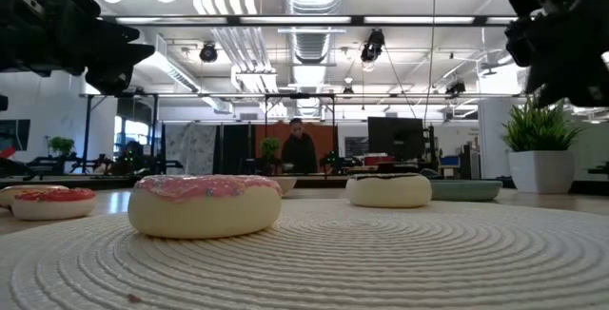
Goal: Pick & Place donuts
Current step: Put the small yellow donut on the light blue plate
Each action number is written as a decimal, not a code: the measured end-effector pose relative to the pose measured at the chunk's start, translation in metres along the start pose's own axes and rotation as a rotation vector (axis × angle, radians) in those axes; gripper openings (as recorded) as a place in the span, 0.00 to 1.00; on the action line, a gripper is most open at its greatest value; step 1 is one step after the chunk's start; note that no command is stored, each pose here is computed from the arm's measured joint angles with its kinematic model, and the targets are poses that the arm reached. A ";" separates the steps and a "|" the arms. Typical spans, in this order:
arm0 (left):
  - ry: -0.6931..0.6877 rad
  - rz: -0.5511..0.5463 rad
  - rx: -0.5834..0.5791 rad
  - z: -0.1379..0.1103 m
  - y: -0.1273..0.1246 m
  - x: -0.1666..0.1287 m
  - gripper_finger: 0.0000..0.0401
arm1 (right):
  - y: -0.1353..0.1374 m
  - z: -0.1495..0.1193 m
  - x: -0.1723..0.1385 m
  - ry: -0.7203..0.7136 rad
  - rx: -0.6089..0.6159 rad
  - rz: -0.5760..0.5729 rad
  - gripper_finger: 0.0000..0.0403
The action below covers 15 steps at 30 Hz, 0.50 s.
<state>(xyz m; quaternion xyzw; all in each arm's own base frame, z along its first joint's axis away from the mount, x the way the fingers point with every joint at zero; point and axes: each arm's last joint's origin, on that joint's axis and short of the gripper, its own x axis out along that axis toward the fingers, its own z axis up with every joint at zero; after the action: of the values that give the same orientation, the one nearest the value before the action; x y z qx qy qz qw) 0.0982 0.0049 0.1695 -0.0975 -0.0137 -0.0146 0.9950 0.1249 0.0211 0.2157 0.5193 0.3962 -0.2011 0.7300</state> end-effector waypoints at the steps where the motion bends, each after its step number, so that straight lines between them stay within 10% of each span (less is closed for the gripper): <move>1: 0.000 0.000 0.000 0.000 0.000 0.000 0.32 | 0.004 -0.001 0.002 0.053 -0.028 -0.043 0.27; 15: 0.000 0.000 0.000 0.000 0.000 0.000 0.32 | 0.034 -0.039 0.068 0.566 -0.317 -0.283 0.50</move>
<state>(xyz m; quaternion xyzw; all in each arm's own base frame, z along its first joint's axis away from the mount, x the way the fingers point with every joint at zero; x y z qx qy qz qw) 0.0982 0.0049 0.1695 -0.0975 -0.0135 -0.0146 0.9950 0.1758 0.0783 0.1766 0.3747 0.6771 -0.0841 0.6277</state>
